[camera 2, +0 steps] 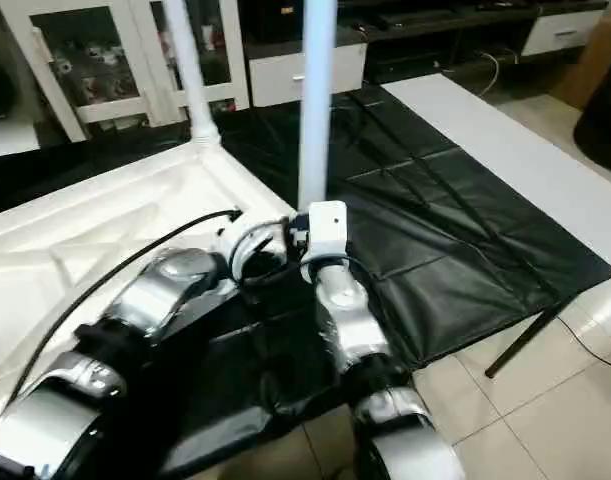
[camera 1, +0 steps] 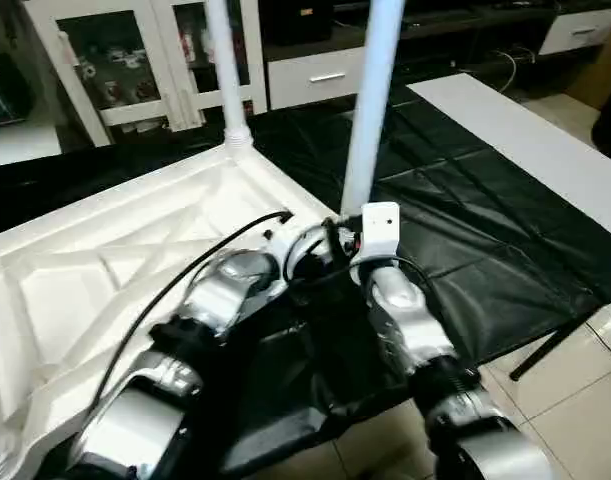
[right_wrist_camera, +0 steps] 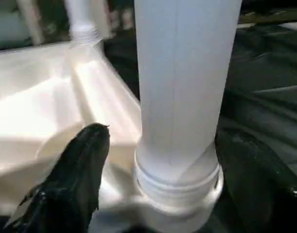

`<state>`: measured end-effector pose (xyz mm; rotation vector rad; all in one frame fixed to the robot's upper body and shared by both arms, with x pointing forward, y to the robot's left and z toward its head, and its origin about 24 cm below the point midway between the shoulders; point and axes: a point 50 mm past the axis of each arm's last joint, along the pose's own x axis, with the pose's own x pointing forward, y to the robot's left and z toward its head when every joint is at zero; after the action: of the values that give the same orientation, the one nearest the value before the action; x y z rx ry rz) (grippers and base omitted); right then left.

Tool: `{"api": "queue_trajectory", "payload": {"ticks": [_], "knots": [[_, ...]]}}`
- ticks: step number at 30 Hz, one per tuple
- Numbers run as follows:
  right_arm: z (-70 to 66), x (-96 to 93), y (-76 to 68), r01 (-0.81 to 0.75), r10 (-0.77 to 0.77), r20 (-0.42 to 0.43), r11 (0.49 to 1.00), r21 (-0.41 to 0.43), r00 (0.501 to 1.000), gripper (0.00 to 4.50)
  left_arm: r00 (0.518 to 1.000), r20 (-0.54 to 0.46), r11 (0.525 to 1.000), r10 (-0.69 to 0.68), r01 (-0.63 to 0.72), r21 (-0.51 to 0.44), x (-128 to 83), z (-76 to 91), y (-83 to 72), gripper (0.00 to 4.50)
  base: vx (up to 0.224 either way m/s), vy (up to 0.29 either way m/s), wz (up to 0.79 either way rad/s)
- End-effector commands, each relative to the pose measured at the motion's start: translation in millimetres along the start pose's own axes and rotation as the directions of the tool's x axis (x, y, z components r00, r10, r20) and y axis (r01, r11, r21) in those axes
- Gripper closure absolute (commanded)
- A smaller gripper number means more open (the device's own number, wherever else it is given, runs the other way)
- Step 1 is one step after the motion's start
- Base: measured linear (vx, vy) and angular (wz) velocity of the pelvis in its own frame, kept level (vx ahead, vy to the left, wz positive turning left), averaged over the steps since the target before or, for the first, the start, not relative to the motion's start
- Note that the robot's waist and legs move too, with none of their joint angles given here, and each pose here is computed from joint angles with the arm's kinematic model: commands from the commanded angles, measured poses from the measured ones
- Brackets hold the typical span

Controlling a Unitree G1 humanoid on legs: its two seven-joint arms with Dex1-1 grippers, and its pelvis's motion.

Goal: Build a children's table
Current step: Rotate leg to tighten

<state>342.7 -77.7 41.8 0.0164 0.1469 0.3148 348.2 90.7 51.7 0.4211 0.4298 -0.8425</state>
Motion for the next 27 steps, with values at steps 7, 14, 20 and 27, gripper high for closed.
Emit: {"api": "queue_trajectory", "payload": {"ticks": [7,14,20,27], "knots": [[5.8,-26.7,-32.6,-0.261,0.245,-0.112,0.953,-0.154,0.963,0.04,0.963,-0.124,0.971,-0.237,0.239,-0.003,-20.3,-38.6,-18.9,4.5,0.0,0.0,0.0],[22.2,-56.1,-49.8,-0.628,0.604,-0.175,0.762,-0.157,0.777,0.04,0.896,-0.161,0.907,-0.413,0.421,0.016,-30.1,-40.4,-33.2,4.5,0.0,0.0,0.0],[25.1,-66.9,-63.4,-0.733,0.685,-0.268,0.657,-0.175,0.677,0.04,0.859,-0.172,0.87,-0.482,0.493,0.021,-36.2,-37.6,-39.8,4.5,0.0,0.0,0.0],[18.8,-61.4,-70.5,-0.75,0.687,-0.313,0.64,-0.166,0.655,0.04,0.851,-0.182,0.863,-0.493,0.505,0.024,-39.7,-37.3,-41.6,4.5,0.0,0.0,0.0]]}}
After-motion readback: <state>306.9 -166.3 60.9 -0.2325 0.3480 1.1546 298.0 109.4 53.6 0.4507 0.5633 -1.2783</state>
